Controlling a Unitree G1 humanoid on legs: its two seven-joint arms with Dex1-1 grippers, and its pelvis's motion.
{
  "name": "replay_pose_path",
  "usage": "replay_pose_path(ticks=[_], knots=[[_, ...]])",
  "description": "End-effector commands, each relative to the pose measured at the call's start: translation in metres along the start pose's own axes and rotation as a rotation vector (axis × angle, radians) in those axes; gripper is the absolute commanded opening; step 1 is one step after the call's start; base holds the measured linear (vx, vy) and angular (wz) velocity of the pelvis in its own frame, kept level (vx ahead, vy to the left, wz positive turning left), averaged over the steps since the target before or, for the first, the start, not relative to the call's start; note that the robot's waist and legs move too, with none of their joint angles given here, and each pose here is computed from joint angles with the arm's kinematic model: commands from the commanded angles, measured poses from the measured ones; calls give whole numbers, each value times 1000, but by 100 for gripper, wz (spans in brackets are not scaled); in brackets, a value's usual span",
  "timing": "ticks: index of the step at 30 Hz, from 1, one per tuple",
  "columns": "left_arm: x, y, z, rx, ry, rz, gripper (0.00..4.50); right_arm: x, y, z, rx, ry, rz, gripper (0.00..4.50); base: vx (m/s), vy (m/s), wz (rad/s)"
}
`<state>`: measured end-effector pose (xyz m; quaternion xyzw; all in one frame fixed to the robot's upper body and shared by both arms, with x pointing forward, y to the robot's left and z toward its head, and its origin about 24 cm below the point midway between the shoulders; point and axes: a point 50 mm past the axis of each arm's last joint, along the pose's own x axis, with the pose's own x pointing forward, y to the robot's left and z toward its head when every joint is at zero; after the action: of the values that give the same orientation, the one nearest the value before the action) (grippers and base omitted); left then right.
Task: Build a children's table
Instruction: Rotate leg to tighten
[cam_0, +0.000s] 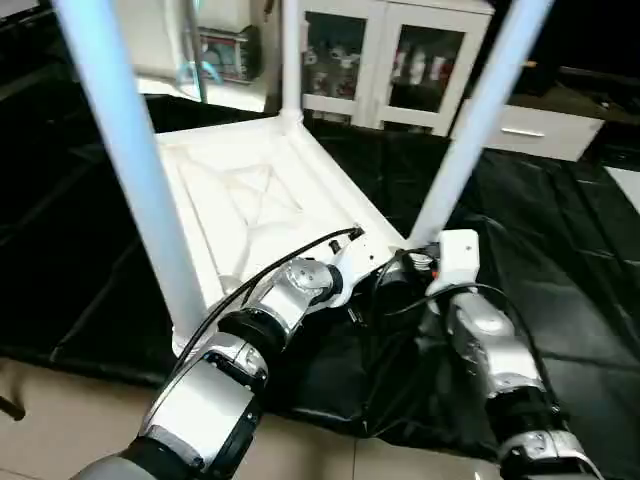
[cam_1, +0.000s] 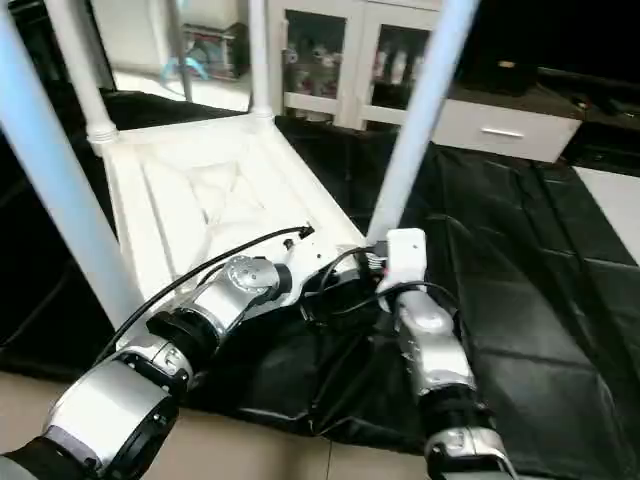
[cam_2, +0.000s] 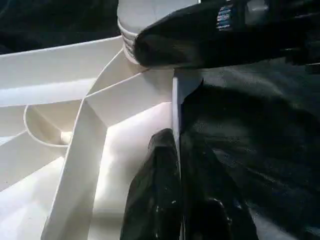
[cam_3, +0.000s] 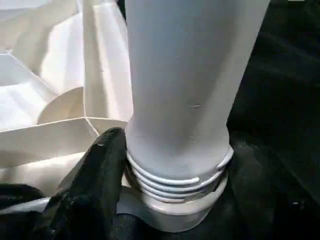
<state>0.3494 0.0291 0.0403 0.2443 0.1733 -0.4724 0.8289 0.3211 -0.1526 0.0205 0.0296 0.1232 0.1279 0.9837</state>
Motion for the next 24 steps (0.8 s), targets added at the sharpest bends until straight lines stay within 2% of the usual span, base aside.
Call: replay_pose_path(ticks=[1, 2, 3, 4, 5, 6, 8, 10, 12, 15, 16, 20, 24], knots=[[-5, 4, -4, 37, 24, -20, 0, 1, 23, 19, -34, -94, 167, 361, 0, 0, 0], [-5, 4, -4, 37, 24, -20, 0, 1, 23, 19, -34, -94, 167, 376, 0, 0, 0], [-8, 4, -7, 39, 27, -56, 0, -2, 16, 22, -49, -106, 165, 376, 0, 0, 0], [-19, 0, -15, 80, 26, -188, 0, -12, 1, 27, -91, -93, 204, 385, 0, 0, 0], [-23, -3, -18, 101, 26, -242, 0, -16, -4, 28, -106, -80, 225, 391, 0, 0, 0], [-27, -5, -22, 119, 31, -290, 0, -20, -7, 28, -117, -60, 265, 391, 0, 0, 0], [-39, -12, -31, 170, 36, -414, 0, -30, -14, 30, -144, -13, 385, 419, 60, -13, 2], [-50, -16, -36, 179, 28, -498, 0, -43, -19, 33, -181, 11, 513, 437, 59, -5, 2], [-55, -19, -37, 192, 13, -542, 0, -51, -21, 34, -198, 32, 589, 445, 28, -2, 1], [-65, -22, -42, 188, 8, -603, 0, -76, -26, 31, -212, 139, 787, 445, 0, 0, 0], [-69, -23, -43, 183, -3, -626, 0, -89, -26, 28, -208, 213, 891, 445, 0, 0, 0], [-72, -24, -42, 177, -7, -651, 0, -93, -24, 24, -222, 248, 945, 445, 0, 0, 0], [-74, -24, -43, 190, 19, -666, 0, -86, -17, 21, -258, 240, 972, 445, 0, 0, 0]])
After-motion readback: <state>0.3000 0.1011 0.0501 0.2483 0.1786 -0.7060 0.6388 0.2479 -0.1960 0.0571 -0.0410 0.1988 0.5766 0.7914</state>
